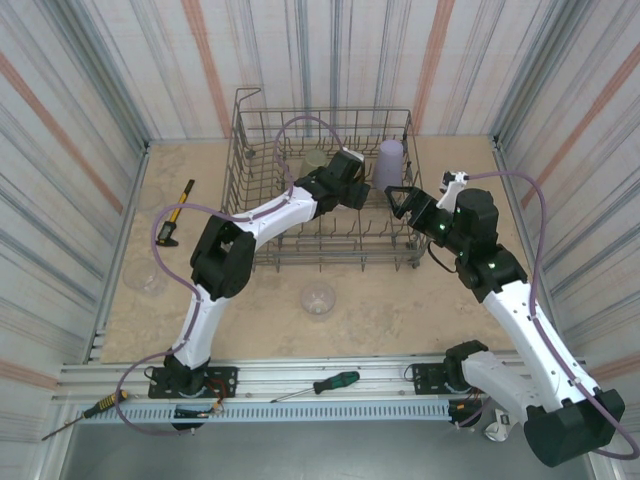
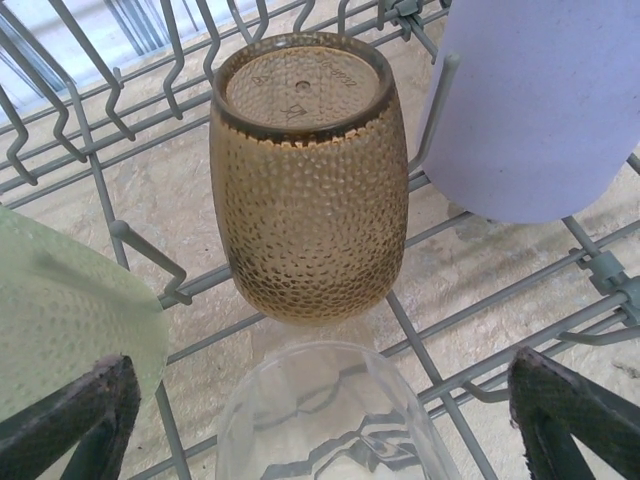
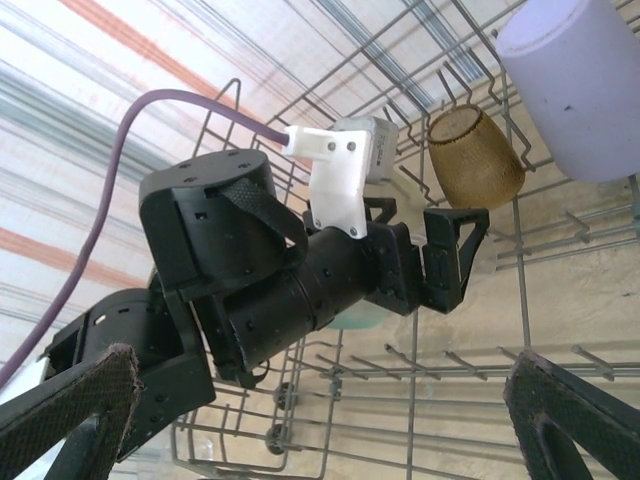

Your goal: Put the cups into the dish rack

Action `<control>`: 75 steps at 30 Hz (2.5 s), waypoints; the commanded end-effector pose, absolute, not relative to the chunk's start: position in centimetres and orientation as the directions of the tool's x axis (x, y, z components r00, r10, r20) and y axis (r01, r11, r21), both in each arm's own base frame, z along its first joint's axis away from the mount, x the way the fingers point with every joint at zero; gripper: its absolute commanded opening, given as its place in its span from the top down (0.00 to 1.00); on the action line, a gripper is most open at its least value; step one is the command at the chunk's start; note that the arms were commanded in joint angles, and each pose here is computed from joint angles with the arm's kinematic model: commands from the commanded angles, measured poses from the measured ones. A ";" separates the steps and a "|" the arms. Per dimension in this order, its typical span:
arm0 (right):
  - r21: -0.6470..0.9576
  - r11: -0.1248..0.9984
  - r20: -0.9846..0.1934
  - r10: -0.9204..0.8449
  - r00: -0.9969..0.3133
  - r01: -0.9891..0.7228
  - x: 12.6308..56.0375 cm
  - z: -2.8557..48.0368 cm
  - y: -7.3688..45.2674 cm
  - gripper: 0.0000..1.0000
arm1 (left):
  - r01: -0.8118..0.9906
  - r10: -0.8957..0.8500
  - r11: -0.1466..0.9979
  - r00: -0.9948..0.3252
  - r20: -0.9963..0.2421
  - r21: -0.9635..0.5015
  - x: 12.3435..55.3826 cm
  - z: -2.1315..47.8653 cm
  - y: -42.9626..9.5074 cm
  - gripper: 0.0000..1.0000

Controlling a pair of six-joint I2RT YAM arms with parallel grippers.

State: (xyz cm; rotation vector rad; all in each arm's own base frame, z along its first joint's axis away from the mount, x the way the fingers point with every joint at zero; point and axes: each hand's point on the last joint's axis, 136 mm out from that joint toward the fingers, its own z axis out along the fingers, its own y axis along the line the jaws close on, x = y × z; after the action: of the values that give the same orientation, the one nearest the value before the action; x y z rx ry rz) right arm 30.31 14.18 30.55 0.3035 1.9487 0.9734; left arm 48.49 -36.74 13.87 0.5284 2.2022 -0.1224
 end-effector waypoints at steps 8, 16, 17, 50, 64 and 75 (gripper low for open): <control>0.693 0.705 -0.639 0.505 -0.579 -0.150 29.9 29.5 13.7 0.01 | 0.414 0.217 0.910 -0.459 -0.861 0.008 46.7 24.4 -36.5 0.01; 0.671 0.724 -0.655 0.481 -0.584 -0.156 29.9 29.2 13.5 0.01 | 0.404 0.177 0.915 -0.414 -0.893 -0.006 45.3 29.4 -35.0 0.01; 0.668 0.728 -0.654 0.478 -0.586 -0.152 29.9 29.0 13.4 0.01 | 0.404 0.176 0.915 -0.411 -0.894 -0.006 44.9 29.8 -34.8 0.01; 0.659 0.752 -0.588 0.526 -0.614 0.013 30.2 25.5 11.5 0.01 | 0.322 0.056 0.932 -0.578 -0.814 -0.164 28.2 30.3 -21.6 0.01; 0.602 0.798 -0.619 0.491 -0.613 0.031 30.0 27.8 10.5 0.01 | 0.241 -0.017 0.917 -0.771 -0.637 -0.317 24.3 25.1 -20.9 0.01; 0.613 0.790 -0.601 0.493 -0.629 0.034 30.6 28.1 10.9 0.01 | 0.228 0.028 0.930 -0.826 -0.563 -0.289 22.1 22.1 -20.9 0.01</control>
State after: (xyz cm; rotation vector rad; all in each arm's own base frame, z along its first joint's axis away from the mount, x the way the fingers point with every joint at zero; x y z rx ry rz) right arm 30.56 11.06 26.72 0.4062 2.1754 0.7290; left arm 23.00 -21.28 22.44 0.1880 2.4636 -0.4988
